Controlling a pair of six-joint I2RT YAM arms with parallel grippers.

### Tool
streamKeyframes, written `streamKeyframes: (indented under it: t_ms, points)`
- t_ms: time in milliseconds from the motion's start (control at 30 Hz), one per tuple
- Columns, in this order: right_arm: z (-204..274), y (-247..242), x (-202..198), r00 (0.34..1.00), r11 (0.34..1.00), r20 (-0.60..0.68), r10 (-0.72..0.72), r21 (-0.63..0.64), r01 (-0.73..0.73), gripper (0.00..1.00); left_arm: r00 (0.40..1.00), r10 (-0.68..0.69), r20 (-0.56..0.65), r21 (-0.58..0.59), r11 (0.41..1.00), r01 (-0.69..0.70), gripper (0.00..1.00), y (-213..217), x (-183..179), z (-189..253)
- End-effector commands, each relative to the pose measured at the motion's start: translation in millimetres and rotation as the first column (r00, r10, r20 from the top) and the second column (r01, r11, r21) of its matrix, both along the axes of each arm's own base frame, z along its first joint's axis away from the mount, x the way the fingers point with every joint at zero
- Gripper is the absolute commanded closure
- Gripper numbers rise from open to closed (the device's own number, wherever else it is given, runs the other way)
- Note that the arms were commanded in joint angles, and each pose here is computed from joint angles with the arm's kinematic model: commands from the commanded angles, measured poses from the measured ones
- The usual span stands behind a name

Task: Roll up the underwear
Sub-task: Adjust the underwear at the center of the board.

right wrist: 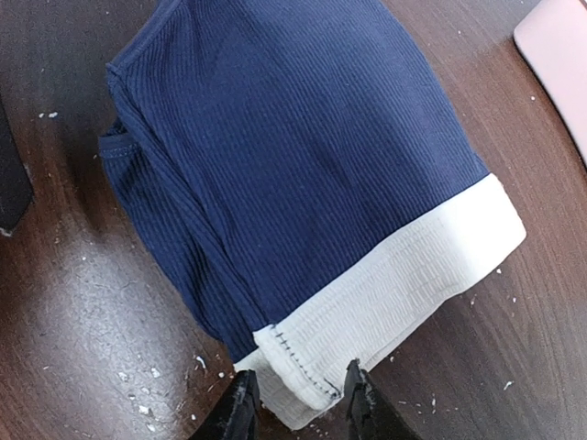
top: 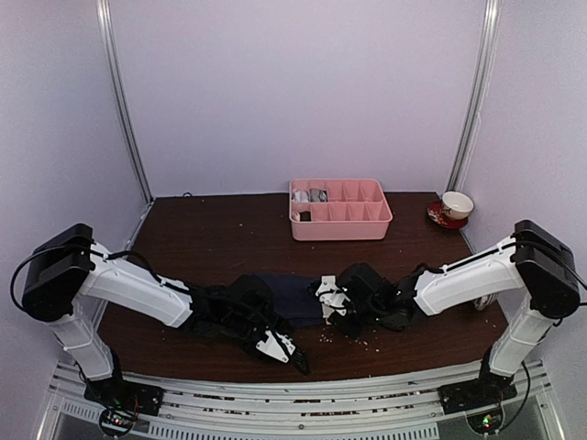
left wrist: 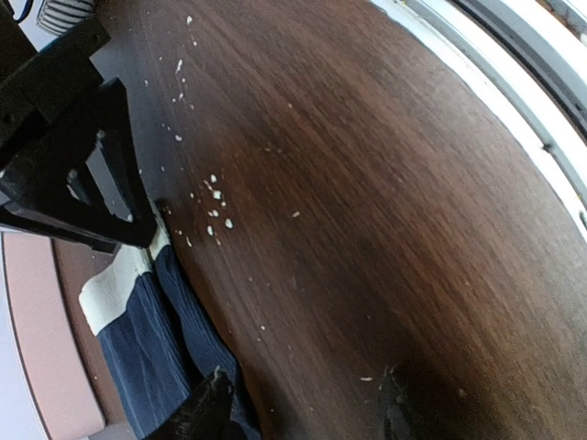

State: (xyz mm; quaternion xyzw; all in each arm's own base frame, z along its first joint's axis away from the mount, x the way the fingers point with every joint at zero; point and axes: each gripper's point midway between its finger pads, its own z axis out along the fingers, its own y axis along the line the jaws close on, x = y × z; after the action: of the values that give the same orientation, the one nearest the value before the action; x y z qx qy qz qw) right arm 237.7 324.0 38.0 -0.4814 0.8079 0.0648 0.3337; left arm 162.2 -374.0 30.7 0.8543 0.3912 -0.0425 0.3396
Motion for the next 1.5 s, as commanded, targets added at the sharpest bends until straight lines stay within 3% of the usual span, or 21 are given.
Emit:
streamKeyframes:
  t_ms: [0, 267, 667, 1033, 1467]
  points:
    - [-2, 8, 3, 1.0, 1.0, 0.002, 0.012, 0.001, -0.012, 0.66, 0.998, 0.038, 0.044, 0.004, 0.999, -0.038, 0.45, -9, 10, -6]
    - [-5, 12, 2, 1.0, 1.0, -0.018, 0.019, 0.004, -0.019, 0.76, 0.988, 0.1, 0.116, 0.019, 0.994, -0.103, 0.65, -9, 28, -14]
    - [-5, 9, 3, 0.999, 1.0, -0.034, 0.017, 0.015, -0.016, 0.82, 0.964, 0.157, 0.217, 0.056, 0.983, -0.173, 0.73, 3, 48, -29]
    - [-2, 8, 2, 0.999, 0.999, -0.045, 0.027, 0.021, -0.026, 0.99, 0.965, 0.163, 0.207, 0.079, 0.98, -0.183, 0.99, 17, 45, -36]
    - [2, 5, -4, 0.997, 0.999, -0.054, 0.047, 0.019, -0.046, 1.0, 0.96, 0.189, 0.206, 0.051, 0.978, -0.203, 1.0, 27, 45, -27]
